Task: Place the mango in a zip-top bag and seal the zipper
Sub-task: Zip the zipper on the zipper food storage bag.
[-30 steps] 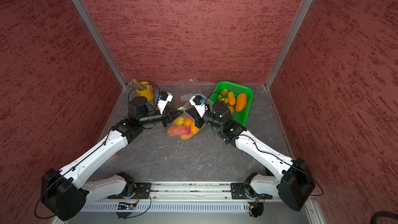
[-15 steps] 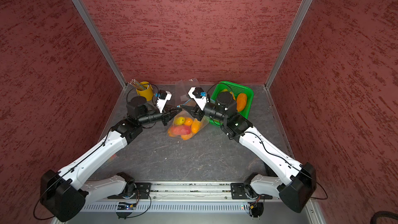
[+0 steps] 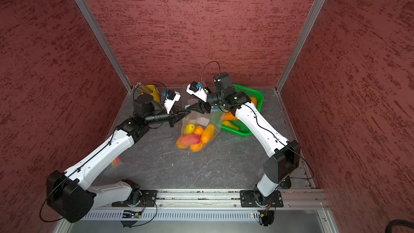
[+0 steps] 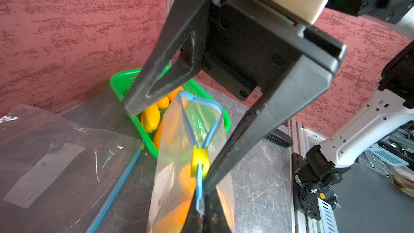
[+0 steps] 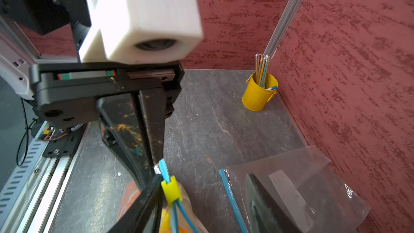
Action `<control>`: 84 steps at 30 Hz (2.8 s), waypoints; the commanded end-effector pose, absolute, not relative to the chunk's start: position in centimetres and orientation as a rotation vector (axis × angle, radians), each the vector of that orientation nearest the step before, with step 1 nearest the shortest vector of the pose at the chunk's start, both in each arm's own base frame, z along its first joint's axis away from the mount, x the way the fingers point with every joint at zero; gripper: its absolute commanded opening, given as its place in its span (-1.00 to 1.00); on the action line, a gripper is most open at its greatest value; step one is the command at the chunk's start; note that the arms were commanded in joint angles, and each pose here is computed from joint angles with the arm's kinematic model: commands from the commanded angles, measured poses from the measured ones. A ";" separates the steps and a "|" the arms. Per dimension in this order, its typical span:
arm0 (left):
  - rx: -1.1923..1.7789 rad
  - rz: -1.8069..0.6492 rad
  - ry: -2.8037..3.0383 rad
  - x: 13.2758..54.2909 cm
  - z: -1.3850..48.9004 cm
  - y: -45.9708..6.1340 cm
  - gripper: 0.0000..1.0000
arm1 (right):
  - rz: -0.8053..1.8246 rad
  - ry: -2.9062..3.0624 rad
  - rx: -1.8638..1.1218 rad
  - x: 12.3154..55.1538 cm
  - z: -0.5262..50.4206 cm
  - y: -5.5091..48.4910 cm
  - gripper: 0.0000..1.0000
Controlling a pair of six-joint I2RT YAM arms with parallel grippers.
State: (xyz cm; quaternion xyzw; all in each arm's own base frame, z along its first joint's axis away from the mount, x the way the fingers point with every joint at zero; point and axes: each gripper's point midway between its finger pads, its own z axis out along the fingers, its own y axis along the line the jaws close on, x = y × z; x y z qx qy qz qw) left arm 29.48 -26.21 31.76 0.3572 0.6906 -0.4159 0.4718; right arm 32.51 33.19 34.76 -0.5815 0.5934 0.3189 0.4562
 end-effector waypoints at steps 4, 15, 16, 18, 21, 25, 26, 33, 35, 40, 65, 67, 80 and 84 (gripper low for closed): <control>0.934 -1.009 1.573 29.5 34.7 -26.0 -1.00 | 0.898 1.428 -1.493 30.7 34.9 32.8 -0.14; 0.935 -0.996 1.592 30.0 34.1 -25.5 -1.00 | 1.081 1.373 -1.482 30.3 34.8 34.2 -0.34; 0.934 -0.995 1.594 30.0 34.1 -25.5 -1.00 | 1.103 1.386 -1.465 30.3 34.9 34.3 -0.35; 0.933 -0.991 1.598 30.0 34.0 -25.3 -1.00 | 1.122 1.373 -1.457 30.1 35.4 34.3 -0.39; 0.923 -0.988 1.603 30.2 33.9 -25.1 -1.00 | 1.126 1.345 -1.442 29.8 36.6 34.2 -0.38; 0.904 -0.990 1.603 30.4 34.1 -24.7 -1.00 | 1.115 1.339 -1.421 29.7 37.4 34.0 -0.43; 0.904 -0.993 1.600 30.3 34.2 -24.7 -1.00 | 1.115 1.345 -1.418 29.7 37.3 34.0 -0.46; 0.898 -0.998 1.596 30.2 34.4 -24.7 -1.00 | 1.113 1.399 -1.392 30.6 36.0 34.2 -0.77; 0.893 -1.000 1.600 30.2 34.4 -24.7 -1.00 | 1.101 1.406 -1.383 30.8 35.9 34.2 -0.80; 0.882 -1.002 1.599 30.0 34.5 -24.4 -1.00 | 1.056 1.409 -1.358 31.0 36.3 33.6 -0.90; 0.545 -0.887 1.651 32.7 35.0 -18.6 -1.00 | 0.831 1.645 -1.074 32.6 33.1 24.1 -0.92; 0.485 -0.841 1.676 33.3 34.8 -17.5 -1.00 | 0.807 1.657 -1.008 32.5 33.1 22.6 -0.92; 0.237 -0.669 1.799 34.5 34.8 -12.1 -1.00 | 0.802 1.637 -0.868 30.4 33.3 19.3 -0.90; 0.224 -0.677 1.811 34.4 34.7 -11.9 -1.00 | 0.892 1.574 -0.893 29.7 34.5 20.2 -0.85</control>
